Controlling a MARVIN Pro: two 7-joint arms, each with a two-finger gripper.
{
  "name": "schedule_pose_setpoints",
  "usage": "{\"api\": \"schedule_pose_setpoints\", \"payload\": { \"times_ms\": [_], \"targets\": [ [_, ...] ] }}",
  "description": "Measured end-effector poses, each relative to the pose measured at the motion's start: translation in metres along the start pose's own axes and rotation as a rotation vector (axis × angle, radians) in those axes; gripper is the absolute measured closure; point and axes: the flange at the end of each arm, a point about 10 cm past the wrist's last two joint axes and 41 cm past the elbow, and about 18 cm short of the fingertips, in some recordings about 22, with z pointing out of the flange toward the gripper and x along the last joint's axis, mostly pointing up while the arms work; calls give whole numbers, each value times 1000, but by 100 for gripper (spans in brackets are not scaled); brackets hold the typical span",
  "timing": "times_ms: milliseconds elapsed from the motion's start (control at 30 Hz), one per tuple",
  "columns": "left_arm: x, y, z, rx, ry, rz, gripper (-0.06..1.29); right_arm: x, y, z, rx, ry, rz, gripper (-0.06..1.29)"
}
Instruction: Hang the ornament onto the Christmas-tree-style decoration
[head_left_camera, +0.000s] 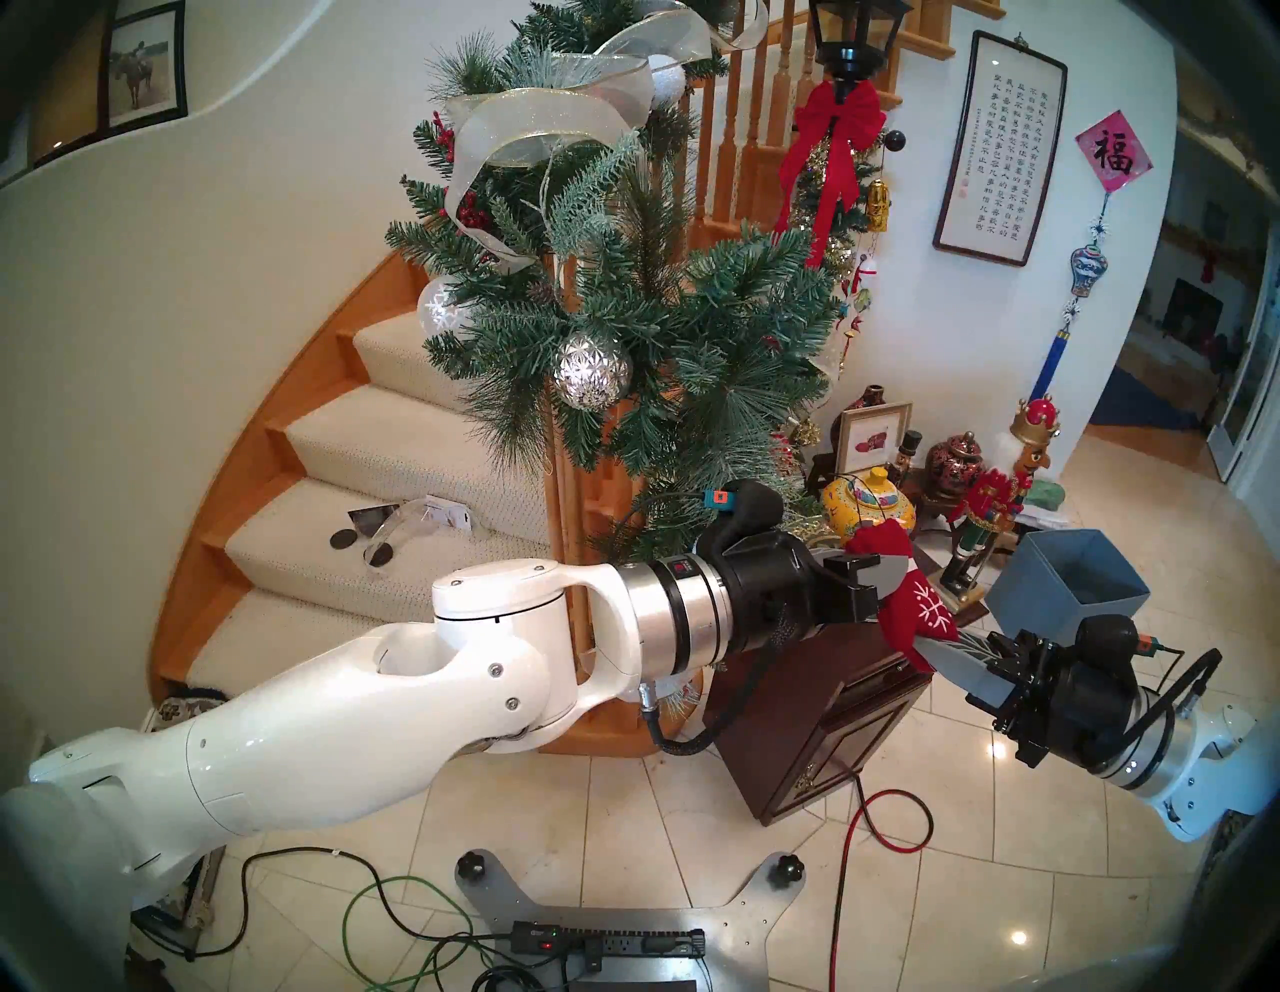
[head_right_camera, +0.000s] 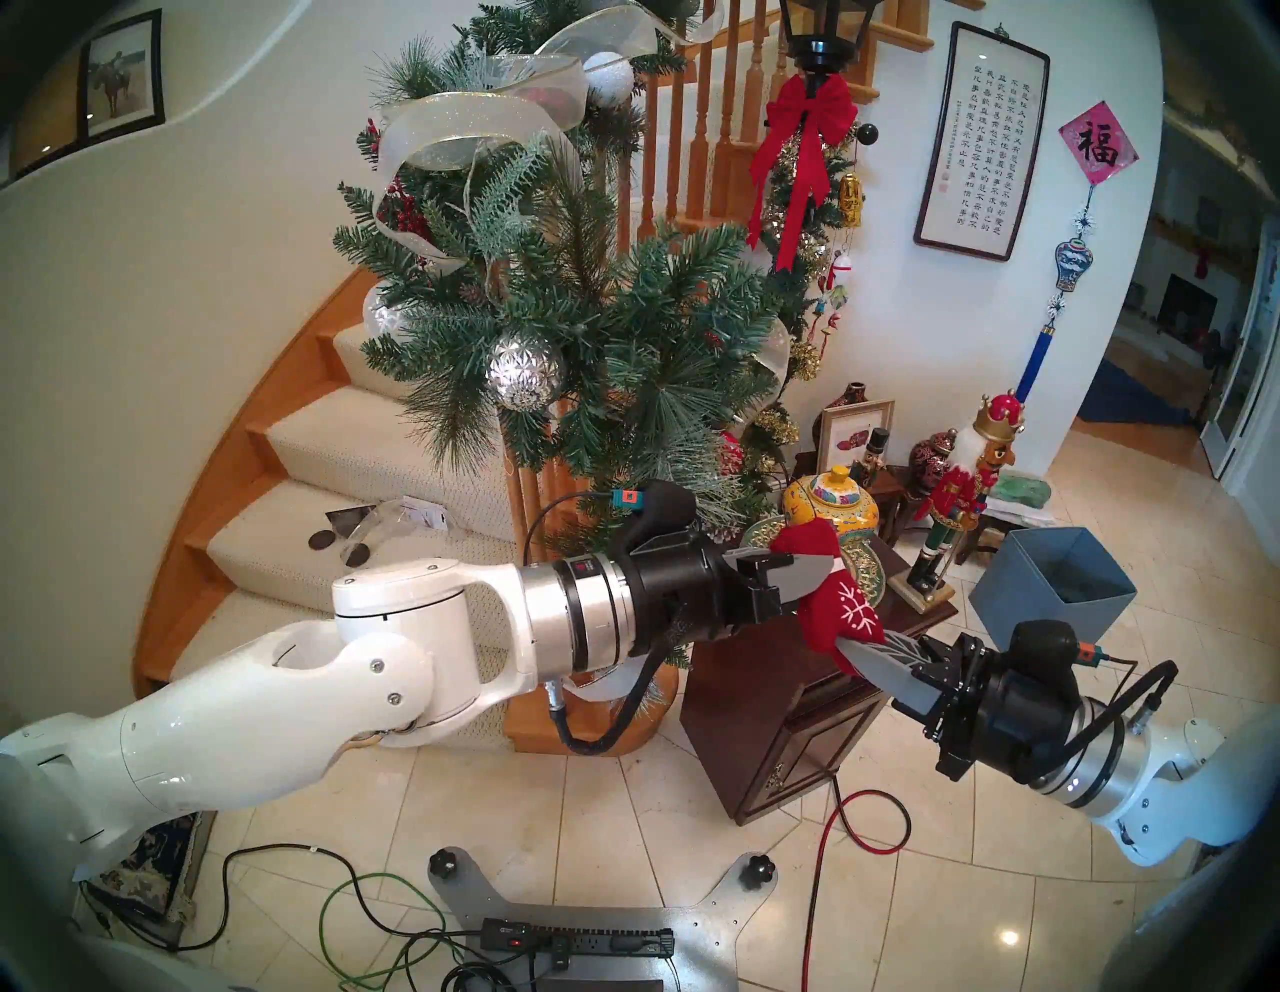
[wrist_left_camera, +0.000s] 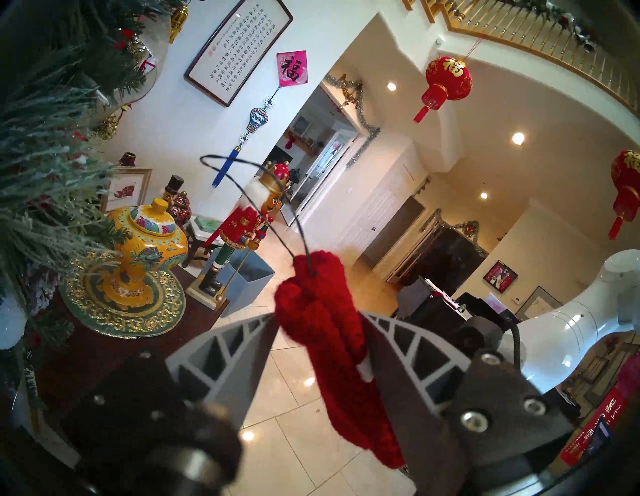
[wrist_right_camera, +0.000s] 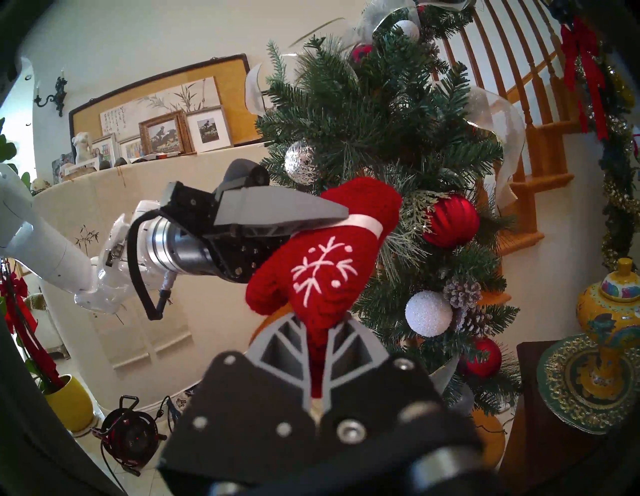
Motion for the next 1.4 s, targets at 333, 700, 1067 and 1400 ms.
{"api": "schedule_pose_setpoints", "payload": {
  "times_ms": [333,700,1067,1400],
  "targets": [
    [-1,0,0,2,-2,-11,58,-2,-1,2,5,5,4,127],
    [-2,-1,0,4,-5,-21,80,-3,0,4,3,15,10,127],
    [-2,-1,0,8,-5,-23,125,-2,1,4,-4,21,12,125],
    [-1,-3,-2,15,-5,-22,125,0,1,3,-10,21,9,-2]
  ]
}}
